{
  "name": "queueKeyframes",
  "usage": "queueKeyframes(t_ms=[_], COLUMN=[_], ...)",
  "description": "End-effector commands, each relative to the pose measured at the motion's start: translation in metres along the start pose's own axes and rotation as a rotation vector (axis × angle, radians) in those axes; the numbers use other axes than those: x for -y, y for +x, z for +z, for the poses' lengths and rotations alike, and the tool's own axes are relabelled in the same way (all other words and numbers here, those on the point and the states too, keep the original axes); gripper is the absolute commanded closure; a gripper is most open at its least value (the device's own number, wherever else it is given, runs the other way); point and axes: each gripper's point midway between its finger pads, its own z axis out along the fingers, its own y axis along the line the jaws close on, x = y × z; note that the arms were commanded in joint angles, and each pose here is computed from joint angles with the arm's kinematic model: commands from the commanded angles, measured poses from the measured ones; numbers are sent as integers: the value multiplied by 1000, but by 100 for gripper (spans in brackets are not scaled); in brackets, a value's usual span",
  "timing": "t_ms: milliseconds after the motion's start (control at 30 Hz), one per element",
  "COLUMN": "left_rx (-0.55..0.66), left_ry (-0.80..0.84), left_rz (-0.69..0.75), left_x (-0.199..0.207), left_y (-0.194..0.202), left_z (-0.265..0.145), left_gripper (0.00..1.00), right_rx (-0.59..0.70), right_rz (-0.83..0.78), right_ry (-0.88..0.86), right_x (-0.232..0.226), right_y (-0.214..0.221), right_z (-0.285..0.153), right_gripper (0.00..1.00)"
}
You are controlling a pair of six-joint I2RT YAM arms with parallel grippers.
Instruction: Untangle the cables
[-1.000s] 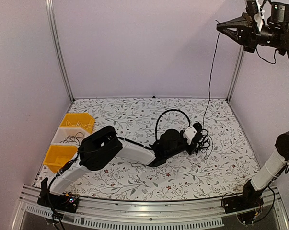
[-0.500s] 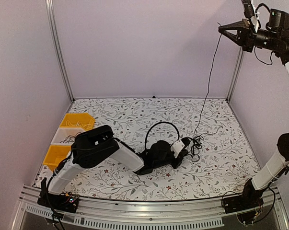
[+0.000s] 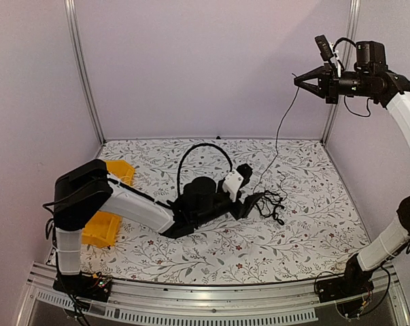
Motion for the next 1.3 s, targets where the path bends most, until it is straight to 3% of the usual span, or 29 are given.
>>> queueKeyframes(t_ms=[0, 300, 467, 667, 833, 1067, 1267], left_rx=[30, 4, 59, 29, 57, 77, -15], left_ry=[-32, -285, -269, -263, -142, -90, -92], left_rz=[28, -26, -52, -107, -134, -147, -227], left_x=[0, -40, -46, -54, -43, -36, -39], left_y=[-9, 7, 19, 50, 58, 59, 94], left_z=[23, 71, 88, 109, 121, 146, 162], left_gripper=[36, 32, 41, 38, 68, 84, 94], right_rx=[18, 47, 74, 109, 136, 172, 319], right_rz=[-84, -117, -141, -183, -206, -243, -444], right_ry=[-16, -47, -53, -47, -41, -7, 134], right_x=[-22, -38, -44, -51, -56, -57, -78], right_y=[-17, -40, -56, -80, -96, -117, -189], right_z=[-1, -1, -8, -18, -25, -34, -86], right_gripper=[100, 100, 100, 100, 100, 100, 100])
